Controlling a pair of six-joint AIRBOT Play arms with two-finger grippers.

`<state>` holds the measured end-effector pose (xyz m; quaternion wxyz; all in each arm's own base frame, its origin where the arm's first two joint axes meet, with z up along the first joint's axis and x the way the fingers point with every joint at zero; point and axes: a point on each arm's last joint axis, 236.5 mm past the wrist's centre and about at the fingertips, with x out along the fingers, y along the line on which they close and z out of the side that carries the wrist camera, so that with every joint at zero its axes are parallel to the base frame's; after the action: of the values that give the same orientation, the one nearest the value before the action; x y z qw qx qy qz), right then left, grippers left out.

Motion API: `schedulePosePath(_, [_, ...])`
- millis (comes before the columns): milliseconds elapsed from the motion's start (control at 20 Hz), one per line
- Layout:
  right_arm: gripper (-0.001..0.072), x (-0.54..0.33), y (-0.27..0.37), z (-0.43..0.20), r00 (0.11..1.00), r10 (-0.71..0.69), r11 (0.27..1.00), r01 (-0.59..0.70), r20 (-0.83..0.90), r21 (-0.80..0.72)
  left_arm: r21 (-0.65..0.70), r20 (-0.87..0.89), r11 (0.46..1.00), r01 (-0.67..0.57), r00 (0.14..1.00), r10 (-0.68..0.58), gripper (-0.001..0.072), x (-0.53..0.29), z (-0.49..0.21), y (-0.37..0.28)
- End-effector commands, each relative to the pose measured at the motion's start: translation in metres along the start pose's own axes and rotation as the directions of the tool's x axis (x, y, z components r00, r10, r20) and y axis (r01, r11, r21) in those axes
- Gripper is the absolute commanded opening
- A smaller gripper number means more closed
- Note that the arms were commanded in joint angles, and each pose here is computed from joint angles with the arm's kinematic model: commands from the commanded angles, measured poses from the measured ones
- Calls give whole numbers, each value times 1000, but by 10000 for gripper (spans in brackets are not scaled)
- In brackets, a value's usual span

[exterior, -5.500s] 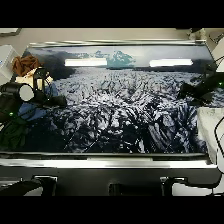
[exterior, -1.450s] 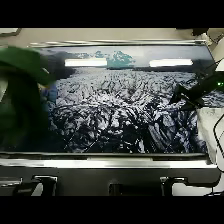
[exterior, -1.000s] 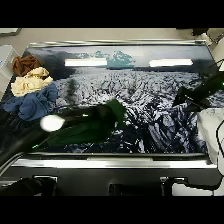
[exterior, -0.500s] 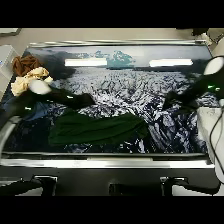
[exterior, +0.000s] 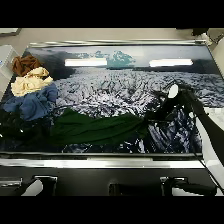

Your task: Fold the clothes and pants, and hang the long-sleeved shirts on hangers.

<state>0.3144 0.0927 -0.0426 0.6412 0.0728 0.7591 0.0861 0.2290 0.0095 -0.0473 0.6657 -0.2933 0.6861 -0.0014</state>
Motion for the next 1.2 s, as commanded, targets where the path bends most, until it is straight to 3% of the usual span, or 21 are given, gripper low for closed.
schedulePosePath(0, [707,8,-3,-5,1000,-18,1000,18,-20,17,-80,-21,996,33,999,-35,705,35,-23,19])
schedulePosePath(250, [707,8,-3,-6,1000,-20,999,21,-22,37,-119,57,988,99,994,-93,704,47,-1,12])
schedulePosePath(350, [707,8,-2,-7,1000,-14,999,15,-27,39,-128,118,980,150,984,-135,624,46,15,2])
schedulePosePath(600, [707,8,-1,-9,999,-11,999,13,-33,45,-112,115,982,151,984,-138,614,59,20,-8])
schedulePosePath(650, [707,8,-2,-8,999,-14,999,15,-30,47,-108,104,983,149,985,-138,460,62,19,-9])
schedulePosePath(700, [707,9,-3,-6,1000,-18,999,19,-22,47,-107,104,983,148,985,-137,236,62,19,-9])
schedulePosePath(750, [707,11,-5,-3,1000,-24,999,25,-7,47,-105,106,983,149,985,-138,75,61,19,-10])
schedulePosePath(800, [702,15,-8,0,1000,-30,998,29,6,60,-96,109,984,150,984,-139,32,59,20,-11])
schedulePosePath(1100, [671,60,5,-5,996,67,986,-58,-53,156,-26,212,988,152,967,-143,31,30,33,-23])
schedulePosePath(1150, [637,64,9,-5,994,86,983,-75,-62,166,-17,226,988,152,963,-144,31,26,35,-25])
